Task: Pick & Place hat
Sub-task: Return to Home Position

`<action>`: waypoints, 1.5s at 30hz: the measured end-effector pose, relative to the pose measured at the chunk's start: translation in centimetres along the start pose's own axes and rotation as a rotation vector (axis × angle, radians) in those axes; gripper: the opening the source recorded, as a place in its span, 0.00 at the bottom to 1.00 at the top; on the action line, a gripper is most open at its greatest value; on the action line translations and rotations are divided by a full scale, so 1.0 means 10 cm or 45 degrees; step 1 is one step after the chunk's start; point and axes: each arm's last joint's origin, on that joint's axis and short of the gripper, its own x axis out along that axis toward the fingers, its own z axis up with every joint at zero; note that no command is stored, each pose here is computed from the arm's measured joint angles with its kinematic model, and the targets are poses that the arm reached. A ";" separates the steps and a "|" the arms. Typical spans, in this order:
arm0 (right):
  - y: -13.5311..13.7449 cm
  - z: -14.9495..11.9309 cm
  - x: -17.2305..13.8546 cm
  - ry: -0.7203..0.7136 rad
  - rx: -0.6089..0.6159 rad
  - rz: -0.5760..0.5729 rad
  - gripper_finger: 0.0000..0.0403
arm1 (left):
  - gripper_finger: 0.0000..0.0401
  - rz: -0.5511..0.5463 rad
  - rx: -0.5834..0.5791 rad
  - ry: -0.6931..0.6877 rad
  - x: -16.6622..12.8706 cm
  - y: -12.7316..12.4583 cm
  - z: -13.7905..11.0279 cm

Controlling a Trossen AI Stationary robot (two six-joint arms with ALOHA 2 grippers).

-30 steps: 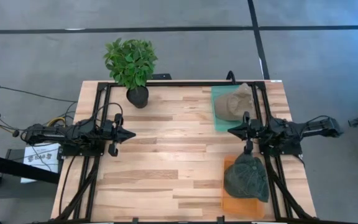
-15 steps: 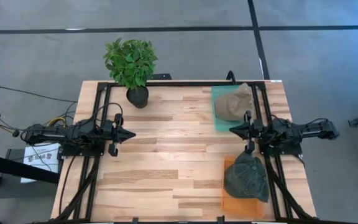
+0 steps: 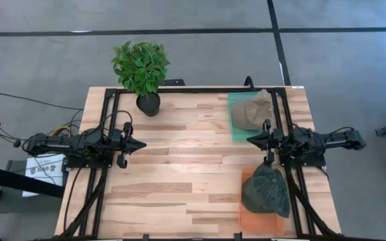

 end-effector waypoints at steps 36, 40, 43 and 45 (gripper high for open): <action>-0.01 0.00 -0.04 0.182 -0.085 0.003 0.00 | 0.00 0.000 0.000 0.000 0.00 0.00 0.00; -0.01 0.00 -0.04 0.182 -0.085 0.003 0.00 | 0.00 0.000 0.000 0.000 0.00 0.00 0.00; -0.01 0.00 -0.04 0.182 -0.086 0.003 0.00 | 0.00 0.000 0.000 0.000 0.00 0.00 0.00; -0.01 0.00 -0.04 0.182 -0.086 0.003 0.00 | 0.00 0.000 0.000 0.000 0.00 0.00 0.00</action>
